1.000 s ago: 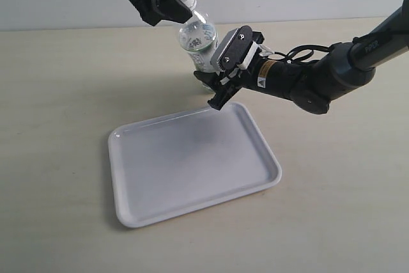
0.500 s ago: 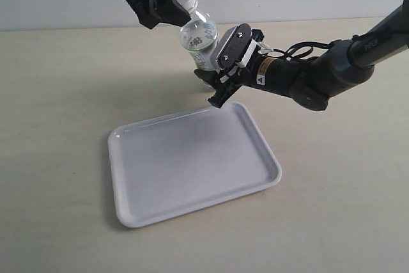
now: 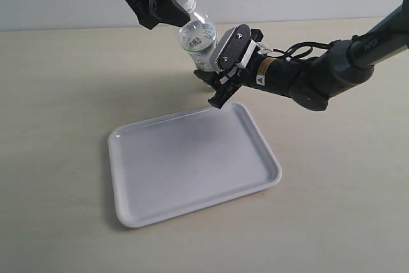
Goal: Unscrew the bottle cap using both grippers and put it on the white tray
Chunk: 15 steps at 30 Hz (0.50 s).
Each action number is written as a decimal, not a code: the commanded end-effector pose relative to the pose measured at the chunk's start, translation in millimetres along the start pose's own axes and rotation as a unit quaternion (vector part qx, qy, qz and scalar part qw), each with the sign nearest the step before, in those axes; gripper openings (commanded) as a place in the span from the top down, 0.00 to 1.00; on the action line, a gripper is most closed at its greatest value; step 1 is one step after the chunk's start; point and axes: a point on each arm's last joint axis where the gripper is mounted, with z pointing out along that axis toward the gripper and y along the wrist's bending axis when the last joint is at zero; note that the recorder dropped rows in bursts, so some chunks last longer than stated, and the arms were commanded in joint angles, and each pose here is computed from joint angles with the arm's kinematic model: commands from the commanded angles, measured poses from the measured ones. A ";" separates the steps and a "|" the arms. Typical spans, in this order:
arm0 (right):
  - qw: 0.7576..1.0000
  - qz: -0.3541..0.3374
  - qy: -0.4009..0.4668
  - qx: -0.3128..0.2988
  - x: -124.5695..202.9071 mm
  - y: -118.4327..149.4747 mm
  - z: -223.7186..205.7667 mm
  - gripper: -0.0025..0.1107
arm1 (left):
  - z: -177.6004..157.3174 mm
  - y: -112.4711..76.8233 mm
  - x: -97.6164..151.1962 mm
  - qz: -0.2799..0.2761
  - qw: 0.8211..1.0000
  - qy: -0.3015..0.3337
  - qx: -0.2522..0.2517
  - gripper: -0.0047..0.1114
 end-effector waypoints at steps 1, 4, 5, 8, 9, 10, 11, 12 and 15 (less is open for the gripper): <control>1.000 -0.012 -0.017 0.013 -3.5 -4.7 -0.7 0.98 | -2.5 -1.1 -4.7 0.000 1.000 -0.007 0.001 0.39; 1.000 -0.012 -0.023 0.014 -4.5 -4.8 -0.7 0.98 | -2.5 -0.9 -4.8 0.001 1.000 -0.007 0.001 0.39; 1.000 -0.012 -0.024 0.014 -4.8 -4.8 -0.7 0.98 | -2.5 -0.9 -4.8 0.001 1.000 -0.007 0.001 0.39; 1.000 -0.011 -0.024 0.014 -4.8 -4.8 -0.7 0.98 | -2.5 -0.9 -4.8 0.001 1.000 -0.007 0.001 0.39; 1.000 -0.011 -0.024 0.014 -4.8 -4.8 -0.7 0.98 | -2.5 -0.9 -4.8 0.001 1.000 -0.007 0.001 0.39; 1.000 -0.011 -0.024 0.014 -4.8 -4.8 -0.7 0.98 | -2.5 -0.9 -4.8 0.001 1.000 -0.007 0.001 0.39; 1.000 -0.011 -0.024 0.014 -4.8 -4.8 -0.7 0.98 | -2.5 -0.9 -4.8 0.001 1.000 -0.007 0.001 0.39; 1.000 -0.011 -0.024 0.014 -4.8 -4.8 -0.7 0.98 | -2.5 -0.9 -4.8 0.001 1.000 -0.007 0.001 0.39; 1.000 -0.007 -0.023 0.014 -4.6 -4.8 -0.7 0.98 | -1.0 -1.0 -3.8 0.000 1.000 -0.006 0.003 0.39</control>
